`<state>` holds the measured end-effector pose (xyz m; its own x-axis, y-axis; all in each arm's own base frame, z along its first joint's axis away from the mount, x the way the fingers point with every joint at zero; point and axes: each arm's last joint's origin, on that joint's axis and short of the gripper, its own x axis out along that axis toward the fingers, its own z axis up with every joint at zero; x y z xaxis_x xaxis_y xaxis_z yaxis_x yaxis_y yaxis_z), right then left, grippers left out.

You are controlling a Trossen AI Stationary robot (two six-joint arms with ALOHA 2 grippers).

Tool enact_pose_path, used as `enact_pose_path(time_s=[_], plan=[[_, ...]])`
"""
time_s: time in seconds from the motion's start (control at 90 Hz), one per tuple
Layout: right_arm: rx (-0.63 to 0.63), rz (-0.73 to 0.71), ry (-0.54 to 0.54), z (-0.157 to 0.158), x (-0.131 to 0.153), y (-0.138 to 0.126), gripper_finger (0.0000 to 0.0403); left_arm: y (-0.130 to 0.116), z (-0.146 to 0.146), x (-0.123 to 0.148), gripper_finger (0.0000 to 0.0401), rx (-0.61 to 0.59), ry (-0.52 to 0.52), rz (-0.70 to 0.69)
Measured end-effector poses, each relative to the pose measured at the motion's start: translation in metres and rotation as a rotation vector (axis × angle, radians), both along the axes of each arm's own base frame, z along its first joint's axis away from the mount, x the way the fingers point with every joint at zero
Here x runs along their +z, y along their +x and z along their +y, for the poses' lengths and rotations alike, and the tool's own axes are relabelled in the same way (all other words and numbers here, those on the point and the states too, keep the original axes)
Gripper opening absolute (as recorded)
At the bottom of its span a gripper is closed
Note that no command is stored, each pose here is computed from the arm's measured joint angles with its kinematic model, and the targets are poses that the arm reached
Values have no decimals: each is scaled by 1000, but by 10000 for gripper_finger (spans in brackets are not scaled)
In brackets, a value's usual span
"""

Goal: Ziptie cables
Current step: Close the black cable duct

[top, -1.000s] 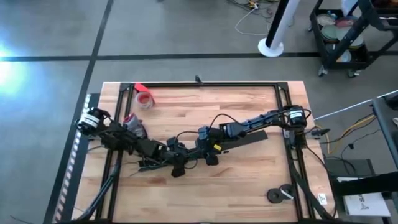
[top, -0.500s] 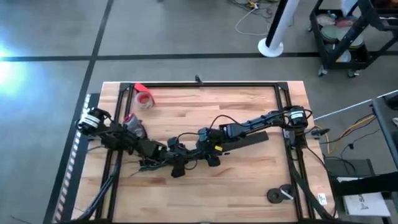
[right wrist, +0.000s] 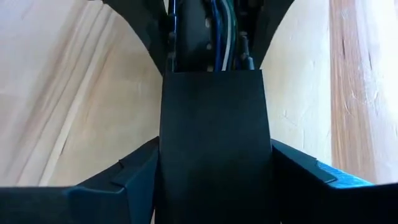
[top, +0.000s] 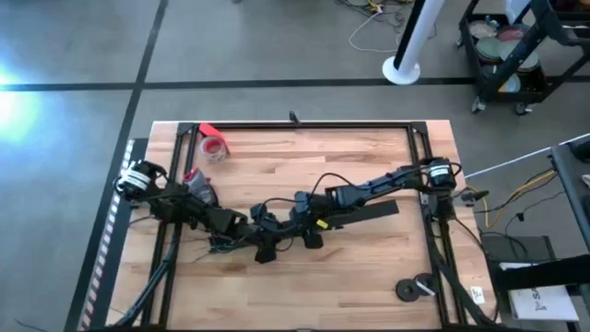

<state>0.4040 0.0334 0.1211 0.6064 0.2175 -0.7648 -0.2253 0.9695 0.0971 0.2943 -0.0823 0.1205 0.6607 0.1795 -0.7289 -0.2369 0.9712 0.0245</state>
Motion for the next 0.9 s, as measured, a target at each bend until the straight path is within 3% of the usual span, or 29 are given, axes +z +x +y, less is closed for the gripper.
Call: enact_pose_path(time_s=[0.256,0.489,0.678,0.9], plan=[[130,11,-4,2,-1,-2,226,1,0,0,228,-8,2,-18],[43,6,6,1,-2,0,226,3,3,1,223,1,13,-50],[25,-49,23,2,-2,16,218,6,5,3,228,9,21,-86],[35,-10,14,3,-6,23,228,7,5,0,227,-4,26,-74]])
